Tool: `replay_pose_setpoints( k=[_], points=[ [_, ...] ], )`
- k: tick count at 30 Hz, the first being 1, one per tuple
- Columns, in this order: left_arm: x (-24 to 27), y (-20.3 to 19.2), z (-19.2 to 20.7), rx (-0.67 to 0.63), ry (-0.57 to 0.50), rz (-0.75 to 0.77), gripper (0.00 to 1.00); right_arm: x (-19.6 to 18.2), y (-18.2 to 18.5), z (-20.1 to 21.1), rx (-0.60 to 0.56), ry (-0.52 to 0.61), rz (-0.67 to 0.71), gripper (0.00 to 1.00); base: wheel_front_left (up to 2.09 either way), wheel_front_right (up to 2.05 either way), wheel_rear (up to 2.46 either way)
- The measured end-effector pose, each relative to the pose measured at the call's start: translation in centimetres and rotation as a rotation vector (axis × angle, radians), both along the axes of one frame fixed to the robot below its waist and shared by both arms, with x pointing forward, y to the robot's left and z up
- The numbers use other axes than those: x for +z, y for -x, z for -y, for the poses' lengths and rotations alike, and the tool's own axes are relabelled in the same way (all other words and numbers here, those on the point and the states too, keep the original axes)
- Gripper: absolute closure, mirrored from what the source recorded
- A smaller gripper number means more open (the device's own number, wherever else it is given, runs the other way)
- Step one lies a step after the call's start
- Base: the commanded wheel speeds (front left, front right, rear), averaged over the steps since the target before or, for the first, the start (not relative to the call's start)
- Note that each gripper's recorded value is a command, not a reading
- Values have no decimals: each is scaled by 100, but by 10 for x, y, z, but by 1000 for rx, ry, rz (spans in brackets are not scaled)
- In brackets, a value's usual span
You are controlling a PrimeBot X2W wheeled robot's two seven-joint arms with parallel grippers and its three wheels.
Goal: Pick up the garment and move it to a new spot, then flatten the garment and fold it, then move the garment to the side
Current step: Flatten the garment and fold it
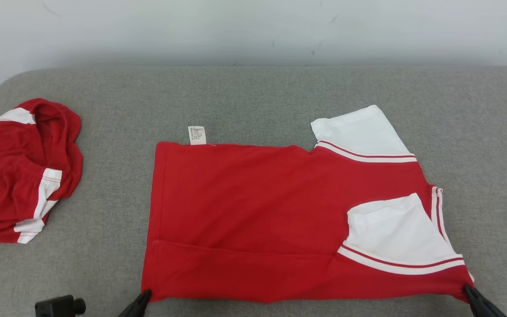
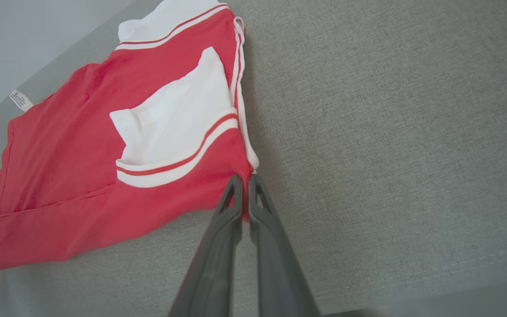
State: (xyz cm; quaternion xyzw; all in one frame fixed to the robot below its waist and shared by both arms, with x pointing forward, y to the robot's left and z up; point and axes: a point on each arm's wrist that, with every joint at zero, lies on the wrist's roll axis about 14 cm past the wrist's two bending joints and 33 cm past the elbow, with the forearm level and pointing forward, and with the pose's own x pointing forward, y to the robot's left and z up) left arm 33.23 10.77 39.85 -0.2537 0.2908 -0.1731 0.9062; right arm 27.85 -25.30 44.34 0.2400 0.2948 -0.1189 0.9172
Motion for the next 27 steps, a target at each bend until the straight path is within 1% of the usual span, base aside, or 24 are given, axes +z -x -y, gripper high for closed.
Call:
replay_pose_setpoints(
  k=[6,10,14,16,22,23,24,25,27],
  points=[
    [9,12,8,-23,27,-9,100,0,4,-5,7,-33,-19,100,0,0,0],
    [15,20,11,-34,39,-20,100,-5,14,-3,-6,-42,-57,100,0,0,0],
    [18,27,5,-4,54,-44,100,0,13,-3,-1,-41,-52,100,0,0,0],
    [18,28,1,-2,40,-56,100,-1,15,1,-16,-37,-63,100,0,0,0],
    [11,34,-5,24,19,-112,100,-10,21,-2,-8,-56,-116,100,0,0,0],
    [9,33,-8,34,7,-119,85,-12,21,-4,-4,-62,-124,96,0,0,0],
    [7,34,-9,39,-4,-131,44,-15,22,-7,3,-70,-139,51,0,0,0],
    [3,35,-12,46,-20,-145,0,-20,24,-10,13,-82,-161,0,0,0,0],
    [-7,41,-18,44,-81,-187,0,-28,28,-16,26,-101,-199,0,0,0,0]
  ],
)
